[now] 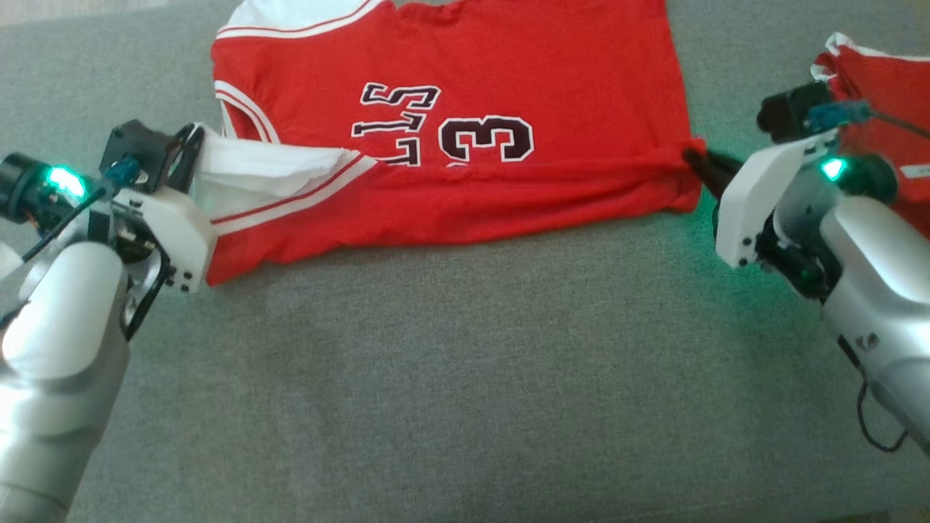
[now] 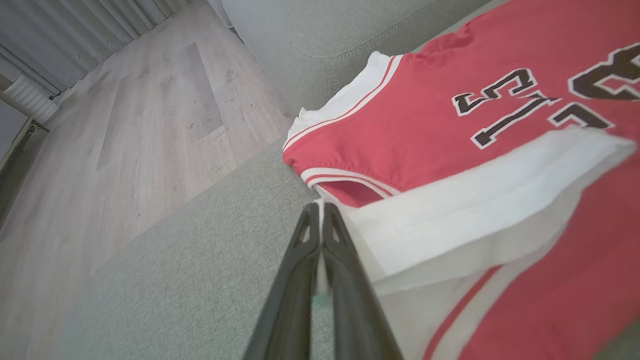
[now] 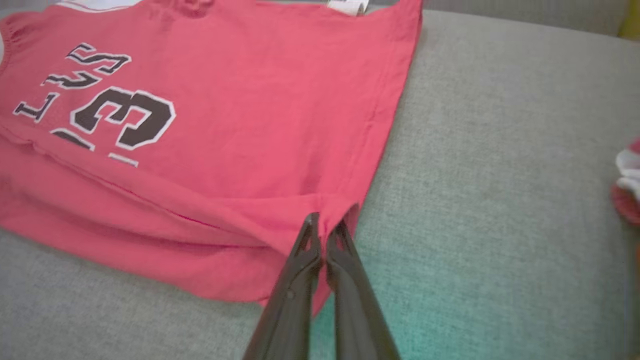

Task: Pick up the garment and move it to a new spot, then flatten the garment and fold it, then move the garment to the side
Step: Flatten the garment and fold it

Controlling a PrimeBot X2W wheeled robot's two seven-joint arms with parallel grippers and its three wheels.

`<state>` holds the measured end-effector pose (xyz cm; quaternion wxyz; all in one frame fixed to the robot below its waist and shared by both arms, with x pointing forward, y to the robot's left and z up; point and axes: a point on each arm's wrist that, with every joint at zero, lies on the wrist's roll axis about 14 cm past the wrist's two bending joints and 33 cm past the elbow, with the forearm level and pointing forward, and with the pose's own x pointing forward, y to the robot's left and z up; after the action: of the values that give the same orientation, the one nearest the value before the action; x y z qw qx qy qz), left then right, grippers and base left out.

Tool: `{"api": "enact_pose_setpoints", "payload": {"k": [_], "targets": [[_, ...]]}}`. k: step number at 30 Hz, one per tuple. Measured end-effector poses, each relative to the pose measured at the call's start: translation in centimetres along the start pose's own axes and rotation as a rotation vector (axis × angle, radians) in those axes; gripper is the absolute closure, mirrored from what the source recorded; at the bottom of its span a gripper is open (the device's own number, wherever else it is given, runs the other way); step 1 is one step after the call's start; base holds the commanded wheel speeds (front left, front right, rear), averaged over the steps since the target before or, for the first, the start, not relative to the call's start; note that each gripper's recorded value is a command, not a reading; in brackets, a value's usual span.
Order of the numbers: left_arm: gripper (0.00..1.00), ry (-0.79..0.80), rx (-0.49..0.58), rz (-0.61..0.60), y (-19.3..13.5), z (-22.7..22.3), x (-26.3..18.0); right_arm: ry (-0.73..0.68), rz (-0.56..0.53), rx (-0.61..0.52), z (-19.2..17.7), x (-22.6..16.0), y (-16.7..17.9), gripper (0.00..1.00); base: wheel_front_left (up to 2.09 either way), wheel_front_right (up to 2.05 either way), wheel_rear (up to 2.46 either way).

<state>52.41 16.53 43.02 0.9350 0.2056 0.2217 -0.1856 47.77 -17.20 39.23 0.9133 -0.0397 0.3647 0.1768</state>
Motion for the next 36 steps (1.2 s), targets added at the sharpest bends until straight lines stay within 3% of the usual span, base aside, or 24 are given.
{"api": "enact_pose_setpoints", "payload": {"k": [1,5,9,15,18,20,24,31,36], "targets": [[0.00,0.003,0.010,-0.001,0.0,-0.1,0.3,-0.017,-0.010,-0.004,0.4,0.1,-0.3,0.00,0.00,0.00,0.00],[0.00,-0.108,-0.010,0.043,0.7,2.3,1.3,-0.136,-0.046,0.008,3.0,0.5,-1.4,0.00,0.00,0.00,0.00],[0.00,-0.346,-0.082,0.151,2.7,7.4,0.6,-0.316,-0.065,0.025,6.8,-0.2,-1.7,0.00,0.00,0.00,0.00],[0.00,-0.593,-0.313,0.300,5.2,11.6,-3.2,-0.614,-0.095,0.031,11.8,-3.5,-1.7,0.00,0.00,0.00,0.00],[0.00,-0.649,-0.409,0.325,4.6,11.7,-5.6,-0.719,-0.093,0.056,13.7,-5.3,-0.9,0.00,0.00,0.00,0.00],[0.00,-0.682,-0.476,0.331,3.1,10.8,-7.9,-0.823,-0.093,0.148,14.5,-7.5,-0.3,0.00,0.00,0.00,0.00],[0.00,-0.650,-0.549,0.328,-0.1,7.9,-10.1,-0.911,-0.127,0.222,13.0,-9.9,0.5,0.00,0.00,0.00,0.00],[0.00,-0.544,-0.595,0.334,-3.1,3.2,-11.7,-0.798,-0.215,0.295,3.8,-10.2,2.0,0.00,0.00,0.00,0.00],[0.00,-0.497,-0.571,0.299,-4.1,2.0,-10.7,-0.810,-0.234,0.295,3.3,-10.9,1.7,0.00,0.00,0.00,0.00]]}}
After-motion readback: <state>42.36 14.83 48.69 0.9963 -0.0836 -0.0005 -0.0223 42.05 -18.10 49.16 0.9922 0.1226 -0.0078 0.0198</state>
